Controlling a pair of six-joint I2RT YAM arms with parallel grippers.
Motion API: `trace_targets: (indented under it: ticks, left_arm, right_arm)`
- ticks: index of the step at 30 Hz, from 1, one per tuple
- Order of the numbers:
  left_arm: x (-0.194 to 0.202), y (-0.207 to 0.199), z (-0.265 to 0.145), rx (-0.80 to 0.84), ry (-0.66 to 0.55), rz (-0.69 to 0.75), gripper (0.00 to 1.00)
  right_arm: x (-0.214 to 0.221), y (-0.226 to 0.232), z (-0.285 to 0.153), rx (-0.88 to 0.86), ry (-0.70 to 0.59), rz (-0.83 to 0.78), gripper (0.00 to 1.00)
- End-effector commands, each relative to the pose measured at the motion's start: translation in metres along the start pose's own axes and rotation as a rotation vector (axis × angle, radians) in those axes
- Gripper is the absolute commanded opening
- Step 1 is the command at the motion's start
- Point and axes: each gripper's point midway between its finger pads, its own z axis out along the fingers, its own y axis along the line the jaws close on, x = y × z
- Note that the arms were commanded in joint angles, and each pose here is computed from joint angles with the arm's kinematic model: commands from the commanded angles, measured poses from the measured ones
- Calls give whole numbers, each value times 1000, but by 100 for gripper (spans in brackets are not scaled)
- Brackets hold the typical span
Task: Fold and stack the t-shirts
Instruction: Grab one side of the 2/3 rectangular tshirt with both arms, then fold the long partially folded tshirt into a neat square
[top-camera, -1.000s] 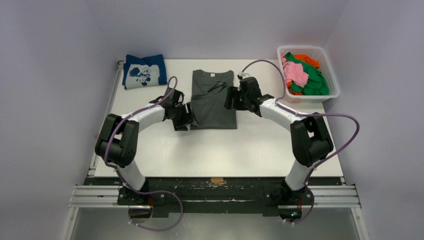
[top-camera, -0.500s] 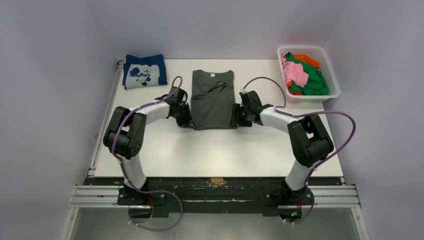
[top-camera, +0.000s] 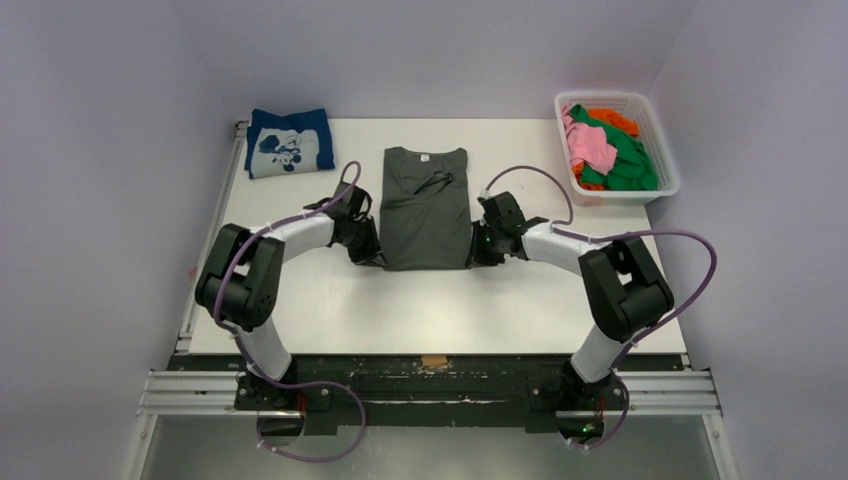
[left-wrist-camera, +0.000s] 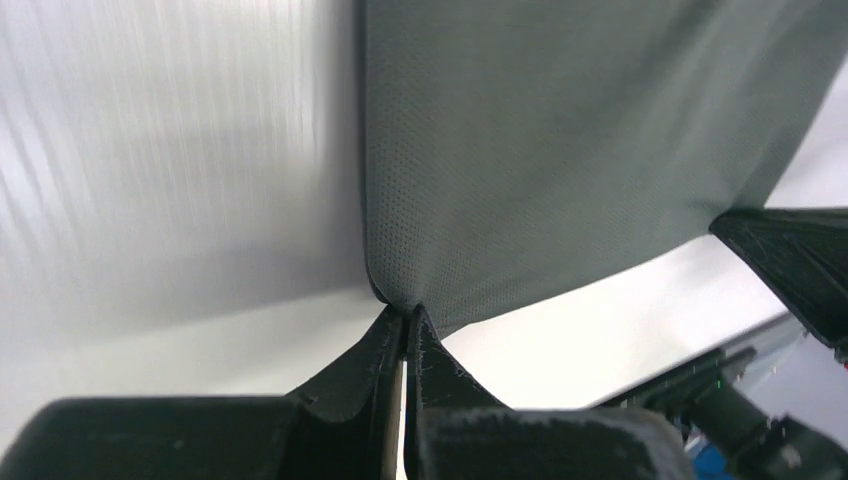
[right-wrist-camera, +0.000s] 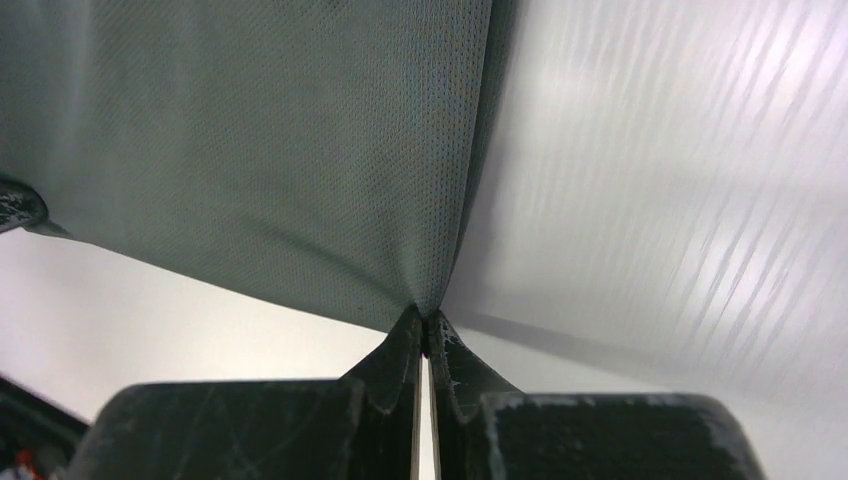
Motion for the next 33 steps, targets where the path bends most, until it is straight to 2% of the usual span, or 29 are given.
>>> trace_targets:
  ticks: [1, 2, 7, 10, 15, 17, 20, 27, 33]
  left_arm:
    - [36, -12, -52, 66, -7, 76, 0]
    - [43, -12, -64, 71, -11, 86, 0]
    - [52, -25, -120, 119, -76, 120, 0]
    - [40, -40, -140, 156, -142, 135, 0]
    - [-12, -54, -155, 158, -290, 100, 0]
    - [-38, -60, -156, 157, -354, 90, 0]
    - [-73, -67, -153, 135, -390, 84, 0]
    - [-137, -55, -124, 33, -411, 32, 0]
    - [-166, -44, -96, -22, -375, 13, 0]
  right_arm:
    - [33, 22, -43, -66, 90, -53, 0]
    - [42, 23, -55, -61, 125, -54, 0]
    - [33, 48, -112, -123, 123, -70, 0]
    - [-3, 63, -132, -128, 20, -92, 0]
    - [-83, 74, -142, -108, -219, -84, 0]
    - [-107, 81, -141, -133, -287, -93, 0]
    - [-135, 81, -131, -120, -319, -92, 0]
    - [-180, 59, -106, -67, -372, -62, 0]
    - [-202, 50, -76, -73, -355, -63, 0]
